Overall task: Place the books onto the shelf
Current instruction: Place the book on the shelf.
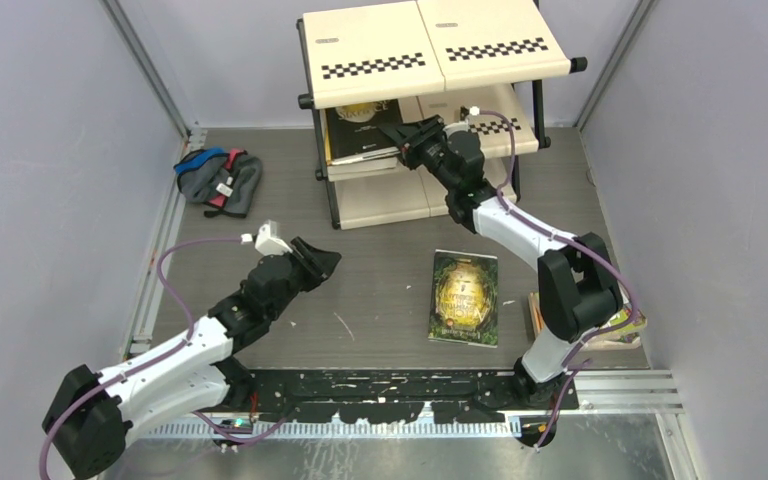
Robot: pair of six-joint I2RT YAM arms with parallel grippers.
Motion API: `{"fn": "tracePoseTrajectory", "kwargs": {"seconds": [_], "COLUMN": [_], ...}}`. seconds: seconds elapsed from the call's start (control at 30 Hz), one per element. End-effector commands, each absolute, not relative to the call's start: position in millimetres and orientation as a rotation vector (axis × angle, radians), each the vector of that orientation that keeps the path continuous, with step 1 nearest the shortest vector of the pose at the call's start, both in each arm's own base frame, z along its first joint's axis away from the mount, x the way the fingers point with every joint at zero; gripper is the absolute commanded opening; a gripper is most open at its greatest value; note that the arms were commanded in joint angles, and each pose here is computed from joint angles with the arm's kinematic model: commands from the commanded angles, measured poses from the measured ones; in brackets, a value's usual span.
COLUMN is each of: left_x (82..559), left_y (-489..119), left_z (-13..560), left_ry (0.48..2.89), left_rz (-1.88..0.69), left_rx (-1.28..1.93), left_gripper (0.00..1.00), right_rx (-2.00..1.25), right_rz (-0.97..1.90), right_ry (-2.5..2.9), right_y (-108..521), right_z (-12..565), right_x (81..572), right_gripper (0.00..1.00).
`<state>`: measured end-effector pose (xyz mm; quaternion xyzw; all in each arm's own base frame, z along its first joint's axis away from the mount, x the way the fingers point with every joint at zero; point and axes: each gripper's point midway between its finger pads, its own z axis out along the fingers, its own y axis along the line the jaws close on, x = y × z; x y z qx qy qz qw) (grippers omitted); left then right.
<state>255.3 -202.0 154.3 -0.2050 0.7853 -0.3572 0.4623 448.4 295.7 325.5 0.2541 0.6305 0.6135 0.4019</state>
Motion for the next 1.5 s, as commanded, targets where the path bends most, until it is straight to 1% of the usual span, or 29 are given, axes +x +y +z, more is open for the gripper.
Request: {"fn": "tracePoseTrajectory", "kwargs": {"seconds": [0.0, 0.33, 0.57, 0.77, 0.97, 1.07, 1.27, 1.47], "left_x": [262, 261, 260, 259, 259, 258, 257, 257], "left_y": [-204, -199, -199, -196, -194, -193, -191, -191], "left_z": [180, 178, 178, 179, 180, 179, 178, 177], "left_ry": [1.859, 1.857, 1.856, 1.851, 1.849, 1.847, 1.849, 1.849], "left_rz": [-0.929, -0.932, -0.941, -0.943, -0.946, -0.946, -0.947, -0.948], "left_rx": [-0.497, -0.508, -0.509, -0.514, -0.515, -0.516, -0.522, -0.526], "left_gripper": [0.42, 0.42, 0.42, 0.42, 0.42, 0.42, 0.42, 0.42], "right_rx": [0.484, 0.442, 0.431, 0.428, 0.419, 0.413, 0.409, 0.422], "right_rz": [1.663, 1.552, 1.455, 1.407, 1.372, 1.351, 1.327, 1.256], "right_ry": [1.334, 1.396, 1.431, 1.455, 1.47, 1.475, 1.489, 1.501], "right_y": [296, 309, 311, 313, 314, 314, 314, 308], "right_z": [418, 409, 404, 399, 398, 398, 396, 392], "right_x": [436, 438, 443, 446, 448, 449, 449, 453], "right_gripper": [0.01, 0.02, 0.17, 0.38, 0.51, 0.55, 0.58, 0.59]}}
